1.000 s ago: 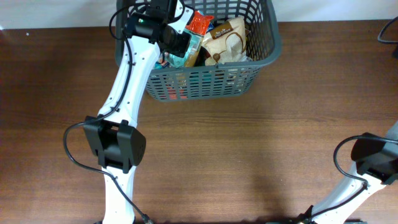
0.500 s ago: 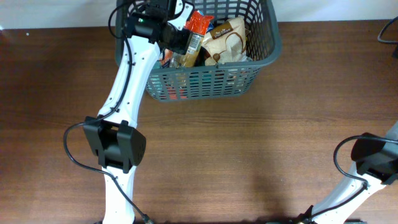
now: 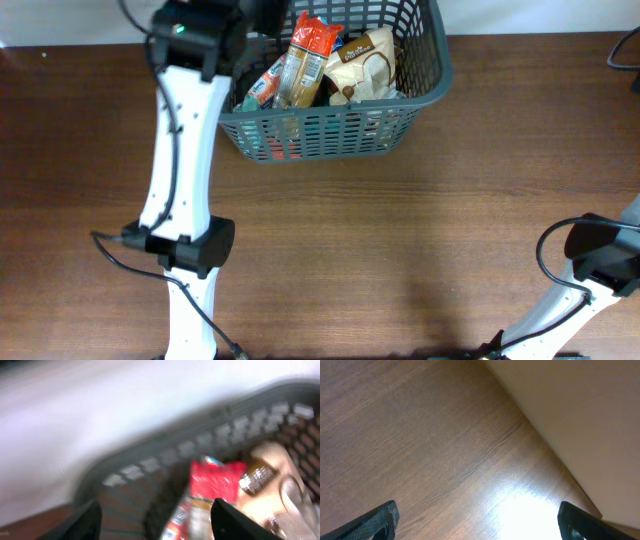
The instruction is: Pack container
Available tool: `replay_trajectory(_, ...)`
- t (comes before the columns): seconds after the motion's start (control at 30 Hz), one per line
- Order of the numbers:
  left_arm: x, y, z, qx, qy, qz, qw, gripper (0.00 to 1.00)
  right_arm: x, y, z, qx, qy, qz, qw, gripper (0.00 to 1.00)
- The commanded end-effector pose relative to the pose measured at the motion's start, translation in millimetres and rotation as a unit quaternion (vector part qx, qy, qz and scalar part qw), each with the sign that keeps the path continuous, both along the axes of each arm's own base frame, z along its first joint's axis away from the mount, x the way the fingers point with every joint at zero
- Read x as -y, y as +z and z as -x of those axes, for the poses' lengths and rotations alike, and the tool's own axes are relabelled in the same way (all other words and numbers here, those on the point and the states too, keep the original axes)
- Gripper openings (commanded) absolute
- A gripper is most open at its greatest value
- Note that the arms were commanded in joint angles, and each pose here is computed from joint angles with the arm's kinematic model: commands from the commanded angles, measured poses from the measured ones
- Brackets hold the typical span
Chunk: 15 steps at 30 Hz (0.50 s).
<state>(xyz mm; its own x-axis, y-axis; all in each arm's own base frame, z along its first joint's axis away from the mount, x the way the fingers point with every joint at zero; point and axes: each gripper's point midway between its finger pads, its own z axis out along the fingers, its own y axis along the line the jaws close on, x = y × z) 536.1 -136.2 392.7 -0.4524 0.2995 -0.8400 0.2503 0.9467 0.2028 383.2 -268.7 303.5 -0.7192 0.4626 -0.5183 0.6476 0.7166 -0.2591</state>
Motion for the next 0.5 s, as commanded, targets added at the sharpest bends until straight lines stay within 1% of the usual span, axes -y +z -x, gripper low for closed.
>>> replay_trajectory(0.0, -33.1, 46.4, 18.6, 0.059, 0.069, -0.01, 0.996, 0.64, 2.0, -2.2, 0.8, -0.004, -0.008, 0.003, 1.0, 0.99)
replay_trajectory(0.13, -54.0, 75.3, 46.5, 0.08, 0.101, -0.019, 0.991, 0.64, 2.0, -2.2, 0.8, -0.004, -0.008, 0.003, 1.0, 0.99)
replay_trajectory(0.3, -87.3, 106.1, 83.7, 0.103, 0.161, -0.039, 0.981, 0.64, 1.9, -2.2, 0.7, -0.003, -0.008, 0.002, 1.0, 0.99)
replay_trajectory(0.47, -115.5, 132.3, 127.9, 0.119, 0.206, -0.054, 0.97, 0.64, 2.0, -2.2, 0.8, -0.004, -0.008, 0.003, 1.0, 0.99)
